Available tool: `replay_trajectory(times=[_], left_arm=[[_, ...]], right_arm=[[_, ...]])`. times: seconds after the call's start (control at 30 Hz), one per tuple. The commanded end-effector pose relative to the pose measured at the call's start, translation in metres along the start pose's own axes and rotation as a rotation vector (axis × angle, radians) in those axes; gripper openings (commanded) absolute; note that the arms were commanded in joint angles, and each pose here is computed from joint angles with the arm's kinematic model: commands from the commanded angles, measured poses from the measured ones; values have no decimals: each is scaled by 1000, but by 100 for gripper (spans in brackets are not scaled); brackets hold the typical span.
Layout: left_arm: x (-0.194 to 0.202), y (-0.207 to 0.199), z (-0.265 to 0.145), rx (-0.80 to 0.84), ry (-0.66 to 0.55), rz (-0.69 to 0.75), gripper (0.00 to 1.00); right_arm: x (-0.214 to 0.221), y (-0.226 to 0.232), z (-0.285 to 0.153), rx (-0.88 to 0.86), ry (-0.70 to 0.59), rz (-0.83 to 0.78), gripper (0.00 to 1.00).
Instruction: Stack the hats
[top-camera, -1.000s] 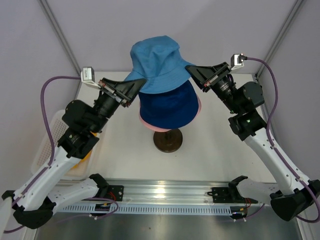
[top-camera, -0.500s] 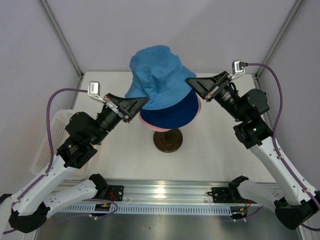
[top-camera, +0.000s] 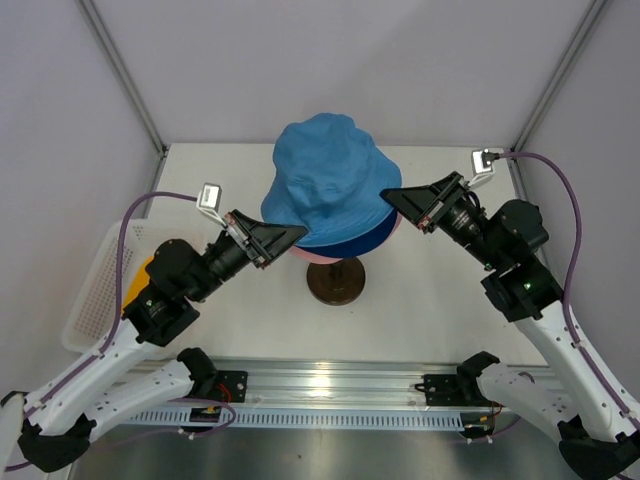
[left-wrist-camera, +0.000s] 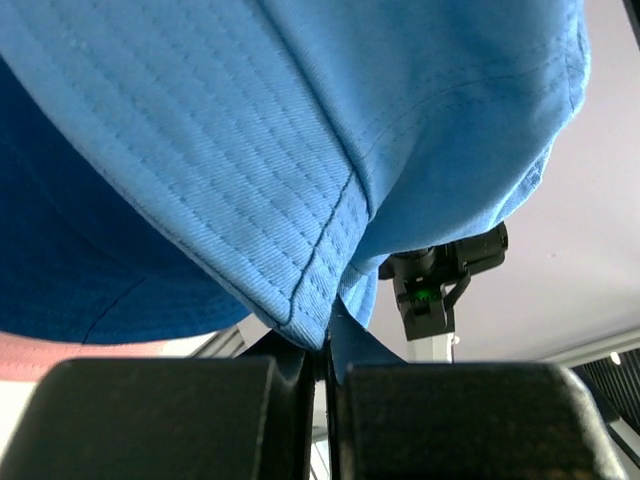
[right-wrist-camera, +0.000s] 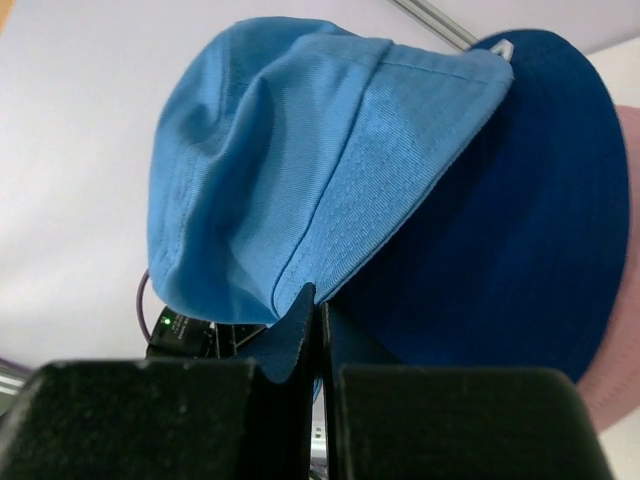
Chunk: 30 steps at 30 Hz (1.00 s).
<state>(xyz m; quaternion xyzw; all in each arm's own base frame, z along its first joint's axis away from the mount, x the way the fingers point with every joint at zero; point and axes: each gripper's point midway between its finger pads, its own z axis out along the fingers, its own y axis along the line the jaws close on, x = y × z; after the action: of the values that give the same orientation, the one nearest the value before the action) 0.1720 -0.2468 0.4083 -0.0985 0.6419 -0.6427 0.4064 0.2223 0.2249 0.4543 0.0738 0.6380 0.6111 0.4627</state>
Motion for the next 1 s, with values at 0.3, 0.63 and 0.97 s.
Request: replay_trajectory(times=[0.3,0.63,0.97], left_arm=[[35,57,-17,-113,101,24,1],[-23,27,-47,-140,-121,198,47],[-99,18,-61,-277,-461,251,57]], right_arm=[[4,-51,-12,162,-52,-3,0],[-9,-52,-16,205,-100,-84,6],[-8,-54,3,226,-33,-128,20]])
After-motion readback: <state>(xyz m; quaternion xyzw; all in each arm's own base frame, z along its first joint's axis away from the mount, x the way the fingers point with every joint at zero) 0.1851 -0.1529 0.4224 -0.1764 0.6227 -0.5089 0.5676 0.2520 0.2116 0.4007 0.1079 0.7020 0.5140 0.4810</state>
